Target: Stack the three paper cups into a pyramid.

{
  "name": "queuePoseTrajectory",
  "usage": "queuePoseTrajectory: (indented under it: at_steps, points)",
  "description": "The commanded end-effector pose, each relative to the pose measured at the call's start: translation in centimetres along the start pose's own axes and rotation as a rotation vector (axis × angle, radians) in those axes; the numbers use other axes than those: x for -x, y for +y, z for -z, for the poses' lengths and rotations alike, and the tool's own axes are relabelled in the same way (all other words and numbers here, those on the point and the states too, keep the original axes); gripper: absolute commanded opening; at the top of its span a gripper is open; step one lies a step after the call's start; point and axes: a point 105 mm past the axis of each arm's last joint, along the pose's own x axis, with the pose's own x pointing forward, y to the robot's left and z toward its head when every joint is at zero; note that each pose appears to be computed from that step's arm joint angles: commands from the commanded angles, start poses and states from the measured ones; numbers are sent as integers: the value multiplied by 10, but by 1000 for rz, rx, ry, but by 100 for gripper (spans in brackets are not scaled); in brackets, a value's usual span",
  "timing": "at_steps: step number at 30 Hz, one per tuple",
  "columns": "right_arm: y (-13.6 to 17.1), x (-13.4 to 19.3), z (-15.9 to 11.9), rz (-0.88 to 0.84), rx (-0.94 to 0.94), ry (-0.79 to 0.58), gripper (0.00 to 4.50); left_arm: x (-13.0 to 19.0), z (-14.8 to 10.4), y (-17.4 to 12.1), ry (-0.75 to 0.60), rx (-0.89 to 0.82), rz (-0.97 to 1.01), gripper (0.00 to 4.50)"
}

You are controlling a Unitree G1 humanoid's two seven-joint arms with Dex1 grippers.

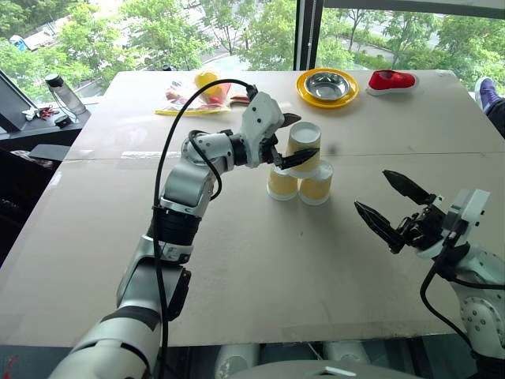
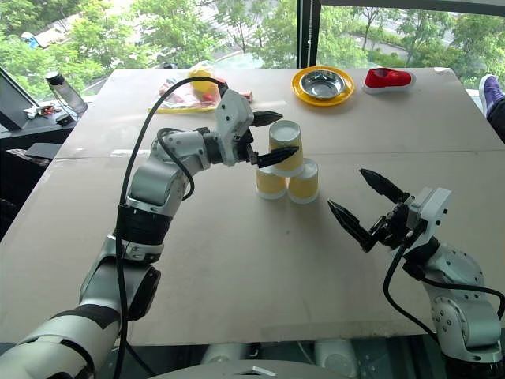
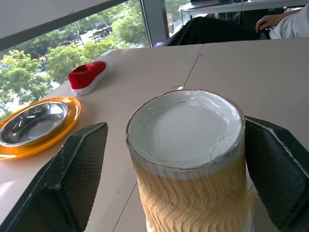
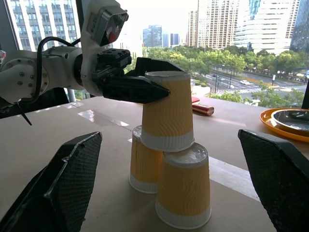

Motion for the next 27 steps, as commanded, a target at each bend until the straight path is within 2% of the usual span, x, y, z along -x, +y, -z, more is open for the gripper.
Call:
queuePoseTrajectory:
  at_steps: [1,3,5,9,12,16,19,24,27]
  points:
    - [-1,4,-6,-1,27,-22,450,7,-46,-6,-207,-68,46,440]
    - [-2,9,1,-8,28,8,450,18,-70,-15,-333,-64,93,440]
    - [-3,15,9,-16,31,41,450,28,-83,-15,-383,-48,90,440]
    - [-5,25,23,-30,21,88,450,46,-90,-16,-385,-19,74,440]
    - [-9,30,35,-24,8,116,450,62,-80,-17,-350,54,26,440]
    - [-14,42,54,-35,-3,165,450,97,-12,-31,-84,177,-94,440]
    - [-19,53,67,-43,-4,209,450,130,46,-61,142,249,-162,440]
    - [-24,67,91,-83,-7,341,450,158,101,-104,297,359,-249,440]
    - [-26,68,96,-101,-9,366,450,160,111,-113,311,370,-277,440]
